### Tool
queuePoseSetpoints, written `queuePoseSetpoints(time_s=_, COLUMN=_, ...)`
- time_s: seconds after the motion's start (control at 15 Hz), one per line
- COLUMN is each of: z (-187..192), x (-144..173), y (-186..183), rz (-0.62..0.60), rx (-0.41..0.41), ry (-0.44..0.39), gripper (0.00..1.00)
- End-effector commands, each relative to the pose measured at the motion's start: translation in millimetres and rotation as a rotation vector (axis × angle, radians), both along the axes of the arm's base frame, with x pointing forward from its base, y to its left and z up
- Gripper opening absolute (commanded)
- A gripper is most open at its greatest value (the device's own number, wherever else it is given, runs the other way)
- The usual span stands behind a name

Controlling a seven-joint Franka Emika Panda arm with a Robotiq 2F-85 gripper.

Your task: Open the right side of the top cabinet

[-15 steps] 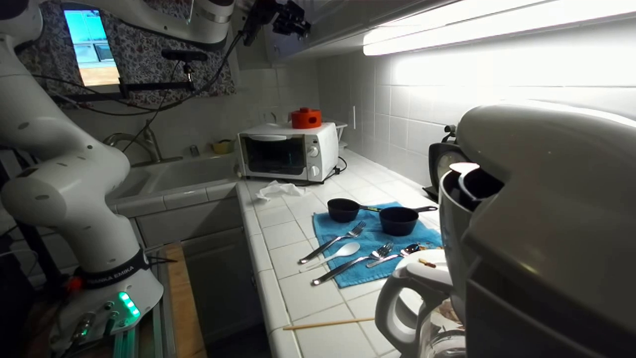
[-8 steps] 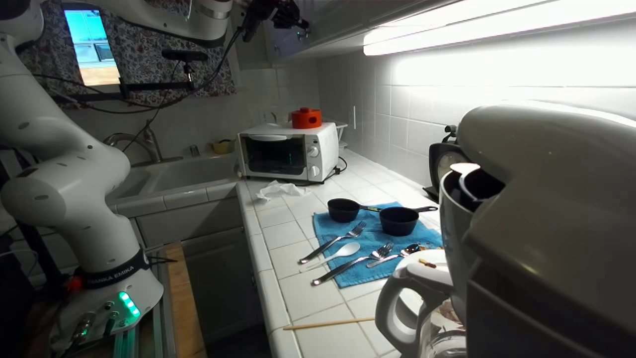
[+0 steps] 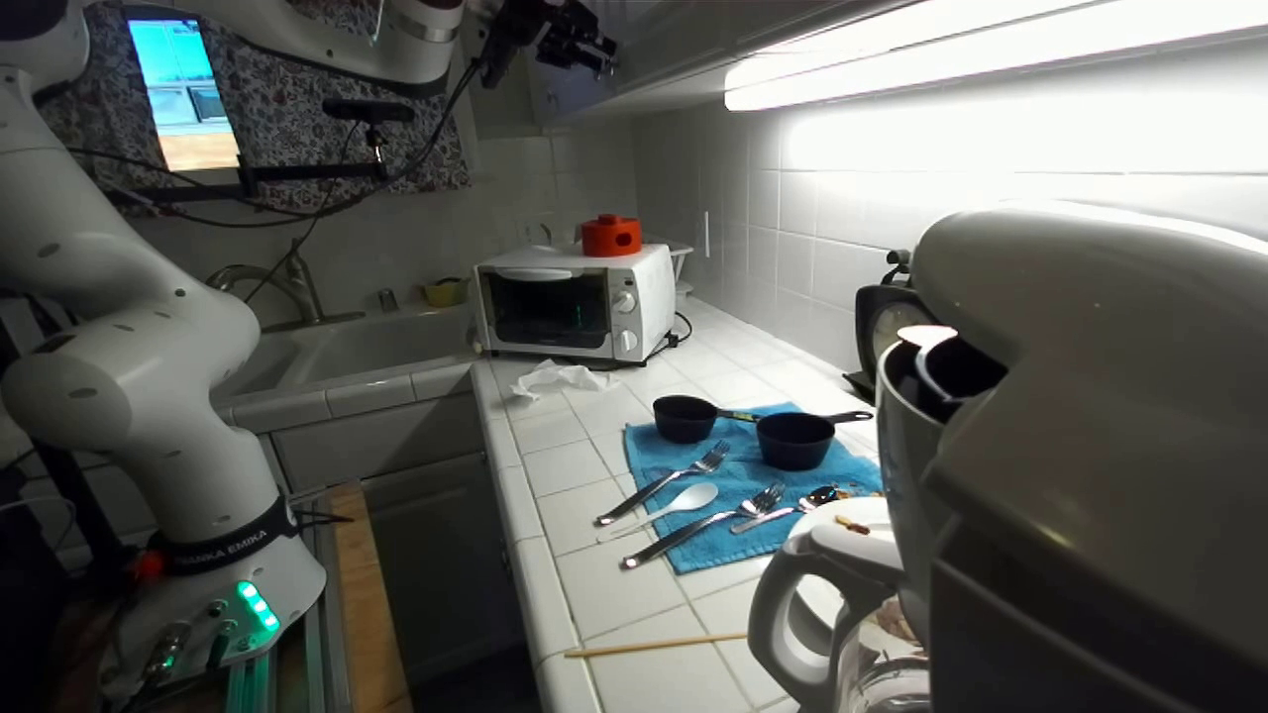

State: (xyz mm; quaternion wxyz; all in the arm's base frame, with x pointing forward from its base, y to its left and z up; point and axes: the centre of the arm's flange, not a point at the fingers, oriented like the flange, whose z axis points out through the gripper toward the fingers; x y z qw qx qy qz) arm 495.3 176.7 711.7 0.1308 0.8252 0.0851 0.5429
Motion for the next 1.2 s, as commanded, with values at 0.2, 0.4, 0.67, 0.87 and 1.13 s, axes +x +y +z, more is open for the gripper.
queuePoseSetpoints(time_s=0.2, z=-4, x=14, y=-10, rz=-0.034, rx=-0.022, ry=0.026, gripper=1.0)
queuePoseSetpoints(time_s=0.4, z=-8, x=17, y=-14, rz=-0.043, rx=-0.02, ry=0.04, gripper=0.88)
queuePoseSetpoints(time_s=0.67, z=-10, x=20, y=-21, rz=-0.057, rx=-0.017, ry=0.045, gripper=0.5)
queuePoseSetpoints(time_s=0.87, z=-12, x=20, y=-17, rz=-0.05, rx=-0.02, ry=0.049, gripper=0.29)
queuePoseSetpoints(time_s=1.13, z=-12, x=20, y=-14, rz=-0.046, rx=-0.033, ry=0.057, gripper=0.15)
